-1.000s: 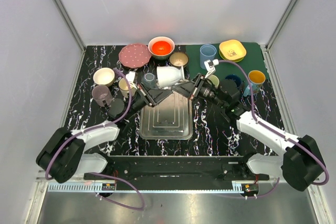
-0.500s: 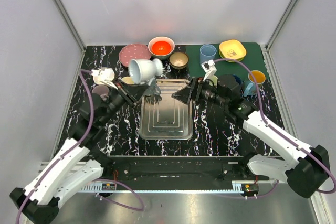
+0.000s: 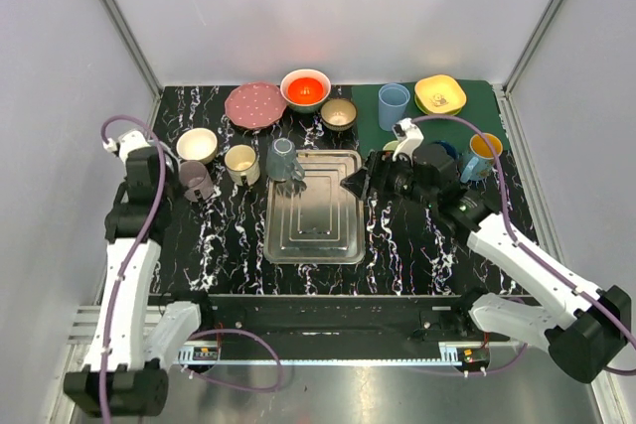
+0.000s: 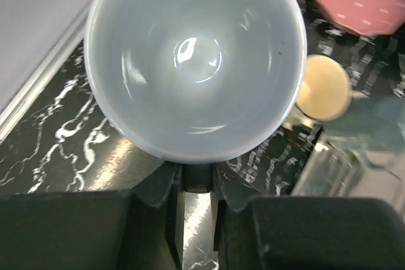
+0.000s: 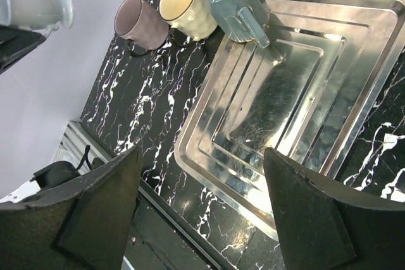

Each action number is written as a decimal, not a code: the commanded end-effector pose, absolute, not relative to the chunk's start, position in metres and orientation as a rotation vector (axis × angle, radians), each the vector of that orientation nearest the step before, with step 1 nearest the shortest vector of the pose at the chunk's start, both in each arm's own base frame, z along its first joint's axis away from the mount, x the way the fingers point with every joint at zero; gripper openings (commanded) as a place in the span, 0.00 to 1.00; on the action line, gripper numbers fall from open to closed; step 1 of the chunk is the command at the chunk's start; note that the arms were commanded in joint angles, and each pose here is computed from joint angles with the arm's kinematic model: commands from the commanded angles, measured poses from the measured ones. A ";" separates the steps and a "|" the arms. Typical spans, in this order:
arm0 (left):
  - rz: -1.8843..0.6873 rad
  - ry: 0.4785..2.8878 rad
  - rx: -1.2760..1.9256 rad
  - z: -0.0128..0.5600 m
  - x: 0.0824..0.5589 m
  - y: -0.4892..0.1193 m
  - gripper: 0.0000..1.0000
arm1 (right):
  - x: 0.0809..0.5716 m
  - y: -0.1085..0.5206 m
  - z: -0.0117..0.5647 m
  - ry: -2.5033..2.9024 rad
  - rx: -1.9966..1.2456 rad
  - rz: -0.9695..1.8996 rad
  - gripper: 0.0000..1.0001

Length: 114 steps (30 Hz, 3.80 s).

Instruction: Turn the mug right side up

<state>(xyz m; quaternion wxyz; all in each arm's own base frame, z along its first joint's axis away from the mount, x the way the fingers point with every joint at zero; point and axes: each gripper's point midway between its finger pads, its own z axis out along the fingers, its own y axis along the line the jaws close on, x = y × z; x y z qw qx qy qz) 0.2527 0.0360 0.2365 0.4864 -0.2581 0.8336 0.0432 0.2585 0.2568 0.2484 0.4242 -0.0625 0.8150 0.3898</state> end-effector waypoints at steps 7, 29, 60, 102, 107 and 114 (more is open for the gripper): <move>0.109 1.899 -0.884 0.227 0.306 0.111 0.00 | 0.229 0.255 0.261 1.991 -0.185 1.065 0.82; 0.224 2.068 -1.018 0.111 0.373 0.176 0.01 | 0.233 0.251 0.224 2.091 -0.170 0.988 0.82; -0.134 1.876 -0.646 0.254 0.296 0.003 0.70 | 0.379 0.350 0.135 2.126 -0.708 0.578 0.80; -0.330 1.958 -0.391 0.241 0.283 -0.047 0.66 | 0.409 0.425 0.079 2.036 -1.165 0.689 0.21; -0.333 1.954 -0.396 0.238 0.281 -0.047 0.66 | 0.404 0.422 0.081 2.070 -1.099 0.679 0.00; -0.348 1.932 -0.404 0.241 0.281 -0.047 0.66 | 0.382 0.401 0.124 2.080 -0.932 0.575 0.00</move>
